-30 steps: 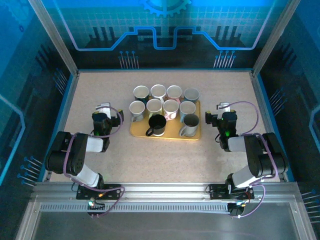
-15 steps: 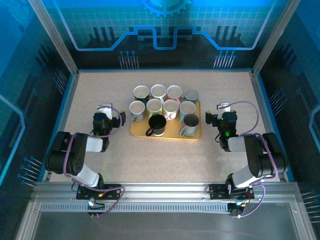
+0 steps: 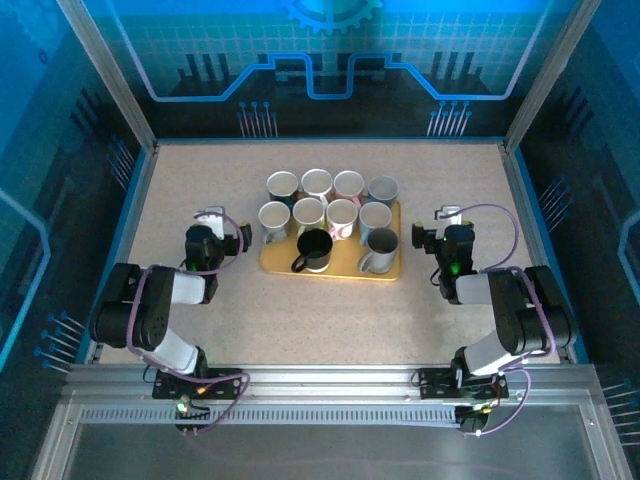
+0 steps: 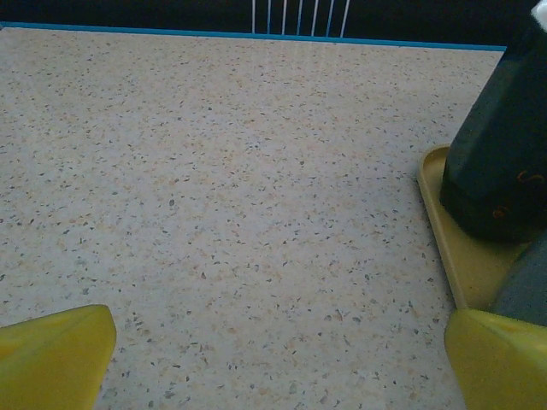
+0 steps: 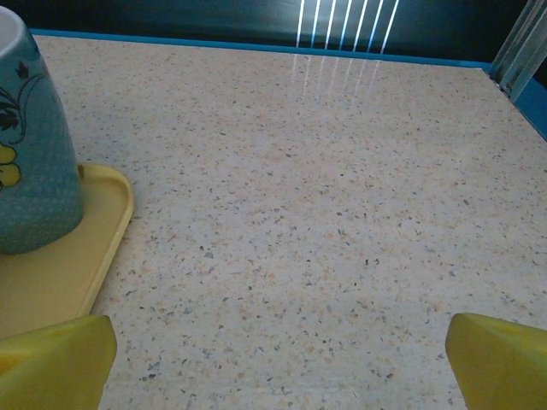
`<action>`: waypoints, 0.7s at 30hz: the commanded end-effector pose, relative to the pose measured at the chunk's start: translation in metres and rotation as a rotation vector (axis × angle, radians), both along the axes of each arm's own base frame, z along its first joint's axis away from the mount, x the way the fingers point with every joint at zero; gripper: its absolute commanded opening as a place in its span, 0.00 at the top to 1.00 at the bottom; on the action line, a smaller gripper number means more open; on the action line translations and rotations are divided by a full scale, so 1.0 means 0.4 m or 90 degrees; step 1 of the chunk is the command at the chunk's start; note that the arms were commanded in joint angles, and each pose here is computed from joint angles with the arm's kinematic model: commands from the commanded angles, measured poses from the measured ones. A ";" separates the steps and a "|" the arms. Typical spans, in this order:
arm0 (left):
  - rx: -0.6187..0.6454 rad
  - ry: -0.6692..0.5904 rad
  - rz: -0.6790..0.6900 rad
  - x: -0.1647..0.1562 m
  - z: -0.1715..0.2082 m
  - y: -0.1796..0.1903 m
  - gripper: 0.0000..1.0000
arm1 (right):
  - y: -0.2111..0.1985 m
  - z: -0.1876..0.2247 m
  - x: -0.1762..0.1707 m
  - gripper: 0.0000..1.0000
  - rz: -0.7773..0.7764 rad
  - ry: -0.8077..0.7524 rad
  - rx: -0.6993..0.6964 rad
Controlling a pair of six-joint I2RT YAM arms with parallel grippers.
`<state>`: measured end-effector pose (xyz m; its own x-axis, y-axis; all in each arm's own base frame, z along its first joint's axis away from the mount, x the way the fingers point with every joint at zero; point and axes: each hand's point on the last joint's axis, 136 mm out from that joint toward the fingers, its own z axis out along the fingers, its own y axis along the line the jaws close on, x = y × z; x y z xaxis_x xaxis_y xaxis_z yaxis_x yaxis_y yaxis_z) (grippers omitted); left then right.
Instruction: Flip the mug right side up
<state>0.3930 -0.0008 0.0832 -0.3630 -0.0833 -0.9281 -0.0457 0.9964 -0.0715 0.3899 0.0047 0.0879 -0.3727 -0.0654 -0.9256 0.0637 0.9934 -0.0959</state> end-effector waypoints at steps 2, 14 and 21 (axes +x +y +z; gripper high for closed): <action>-0.007 -0.017 -0.026 0.016 0.026 -0.013 0.01 | 0.037 0.024 0.022 0.00 0.062 -0.012 0.003; -0.006 -0.019 -0.025 0.014 0.026 -0.012 0.01 | 0.052 0.023 0.022 0.00 0.087 -0.010 0.002; -0.006 -0.019 -0.026 0.014 0.026 -0.013 0.01 | 0.053 0.023 0.023 0.00 0.089 -0.009 0.005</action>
